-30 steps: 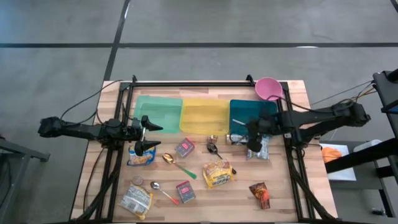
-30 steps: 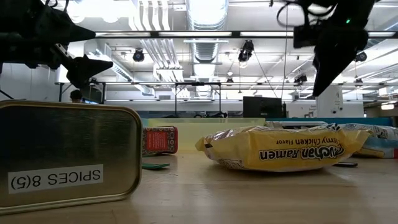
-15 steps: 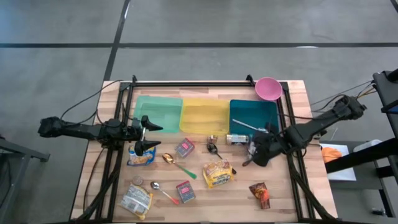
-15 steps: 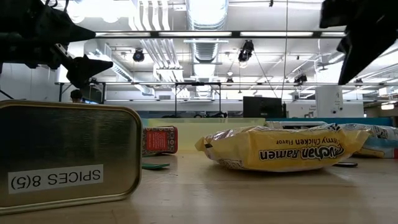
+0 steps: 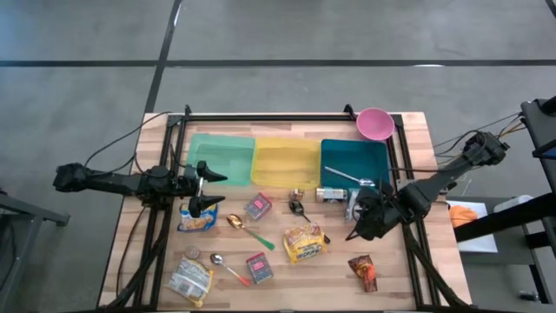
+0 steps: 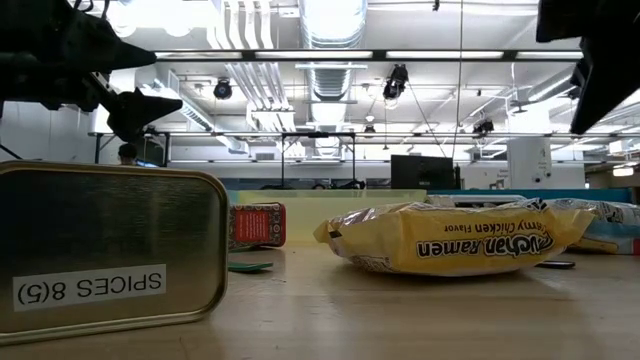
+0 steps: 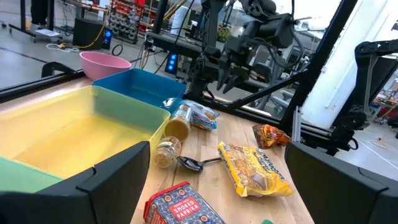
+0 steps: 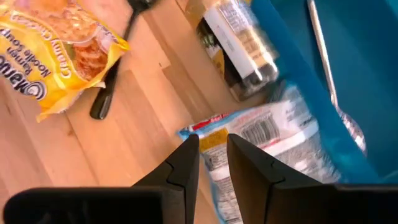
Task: Pick & Place Food Item
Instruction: Put the blue noodle pack into the yellow bin
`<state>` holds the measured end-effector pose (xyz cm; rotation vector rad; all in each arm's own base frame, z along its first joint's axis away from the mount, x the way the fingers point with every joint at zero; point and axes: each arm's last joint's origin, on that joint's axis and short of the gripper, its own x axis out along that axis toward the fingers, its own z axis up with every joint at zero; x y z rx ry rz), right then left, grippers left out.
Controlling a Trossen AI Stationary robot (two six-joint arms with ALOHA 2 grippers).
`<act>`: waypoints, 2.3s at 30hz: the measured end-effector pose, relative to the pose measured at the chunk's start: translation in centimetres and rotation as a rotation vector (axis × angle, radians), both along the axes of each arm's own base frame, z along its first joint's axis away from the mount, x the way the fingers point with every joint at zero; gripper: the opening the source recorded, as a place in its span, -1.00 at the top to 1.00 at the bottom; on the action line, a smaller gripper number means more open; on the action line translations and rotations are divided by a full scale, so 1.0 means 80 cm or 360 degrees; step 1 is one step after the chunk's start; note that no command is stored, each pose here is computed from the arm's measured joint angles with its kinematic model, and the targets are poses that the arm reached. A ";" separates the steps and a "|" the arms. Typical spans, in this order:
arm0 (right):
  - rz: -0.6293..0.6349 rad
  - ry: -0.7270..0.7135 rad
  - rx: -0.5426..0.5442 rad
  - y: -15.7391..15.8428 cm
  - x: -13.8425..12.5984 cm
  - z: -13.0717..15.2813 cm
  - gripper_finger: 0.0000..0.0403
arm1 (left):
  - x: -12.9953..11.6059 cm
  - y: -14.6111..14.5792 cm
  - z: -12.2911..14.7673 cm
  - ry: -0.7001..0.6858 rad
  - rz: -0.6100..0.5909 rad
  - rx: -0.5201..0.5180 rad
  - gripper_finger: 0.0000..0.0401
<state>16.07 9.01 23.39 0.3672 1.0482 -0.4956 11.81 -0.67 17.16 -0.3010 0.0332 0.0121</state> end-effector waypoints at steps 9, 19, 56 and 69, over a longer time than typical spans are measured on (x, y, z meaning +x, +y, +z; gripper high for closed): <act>-0.0079 0.0137 0.0069 -0.005 -0.012 -0.037 0.60 | 0.000 0.000 0.000 0.0001 -0.0001 0.0025 -0.90; 0.0231 -0.0023 0.0072 0.002 -0.002 -0.060 0.15 | 0.000 0.000 0.000 0.0001 -0.0001 0.0026 -0.90; 0.1386 0.0788 -0.0638 0.037 0.055 -0.113 -0.29 | 0.000 0.000 0.000 0.0001 0.0010 0.0025 -0.90; 0.1402 0.0792 -0.0712 0.032 0.050 -0.123 0.38 | 0.000 0.000 0.000 0.0001 0.0010 0.0025 -0.90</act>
